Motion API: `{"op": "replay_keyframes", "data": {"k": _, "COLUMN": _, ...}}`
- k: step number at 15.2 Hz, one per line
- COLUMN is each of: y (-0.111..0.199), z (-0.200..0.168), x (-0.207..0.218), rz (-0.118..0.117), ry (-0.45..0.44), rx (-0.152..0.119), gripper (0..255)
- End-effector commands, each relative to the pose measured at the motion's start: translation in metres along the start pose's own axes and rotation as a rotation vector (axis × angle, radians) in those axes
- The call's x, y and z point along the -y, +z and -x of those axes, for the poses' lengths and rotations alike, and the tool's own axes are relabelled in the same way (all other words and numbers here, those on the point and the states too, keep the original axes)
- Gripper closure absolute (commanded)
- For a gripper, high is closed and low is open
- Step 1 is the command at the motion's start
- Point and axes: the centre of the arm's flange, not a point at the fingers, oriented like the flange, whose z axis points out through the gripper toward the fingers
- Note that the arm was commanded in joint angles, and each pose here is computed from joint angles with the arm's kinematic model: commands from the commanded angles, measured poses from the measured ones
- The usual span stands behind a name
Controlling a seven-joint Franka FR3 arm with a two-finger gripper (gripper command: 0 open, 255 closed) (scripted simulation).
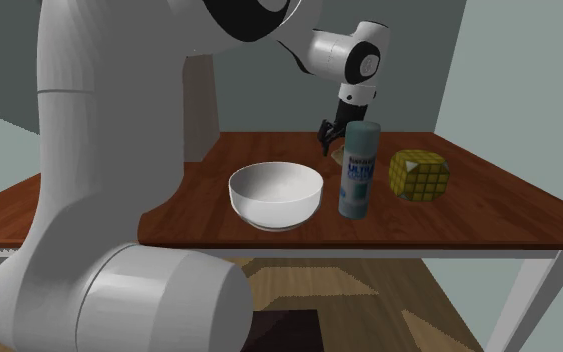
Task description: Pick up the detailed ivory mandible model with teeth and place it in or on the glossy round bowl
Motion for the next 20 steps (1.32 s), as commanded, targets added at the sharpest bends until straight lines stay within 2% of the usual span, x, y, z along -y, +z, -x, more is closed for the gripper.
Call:
{"op": "replay_keyframes", "data": {"k": 1, "y": 0.000, "z": 0.000, "x": 0.000, "rz": 0.000, "ry": 0.000, "rx": 0.000, "gripper": 0}}
{"op": "replay_keyframes", "data": {"k": 4, "y": 0.000, "z": 0.000, "x": 0.000, "rz": 0.000, "ry": 0.000, "rx": 0.000, "gripper": 0}}
{"op": "replay_keyframes", "data": {"k": 5, "y": 0.000, "z": 0.000, "x": 0.000, "rz": 0.000, "ry": 0.000, "rx": 0.000, "gripper": 255}}
{"op": "replay_keyframes", "data": {"k": 14, "y": 0.000, "z": 0.000, "x": 0.000, "rz": 0.000, "ry": 0.000, "rx": 0.000, "gripper": 255}}
{"op": "replay_keyframes", "data": {"k": 15, "y": 0.000, "z": 0.000, "x": 0.000, "rz": 0.000, "ry": 0.000, "rx": 0.000, "gripper": 0}}
{"op": "replay_keyframes", "data": {"k": 19, "y": 0.004, "z": -0.050, "x": -0.024, "rz": 0.058, "ry": -0.035, "rx": 0.059, "gripper": 0}}
{"op": "replay_keyframes", "data": {"k": 20, "y": 0.004, "z": -0.054, "x": -0.026, "rz": 0.063, "ry": -0.039, "rx": 0.064, "gripper": 0}}
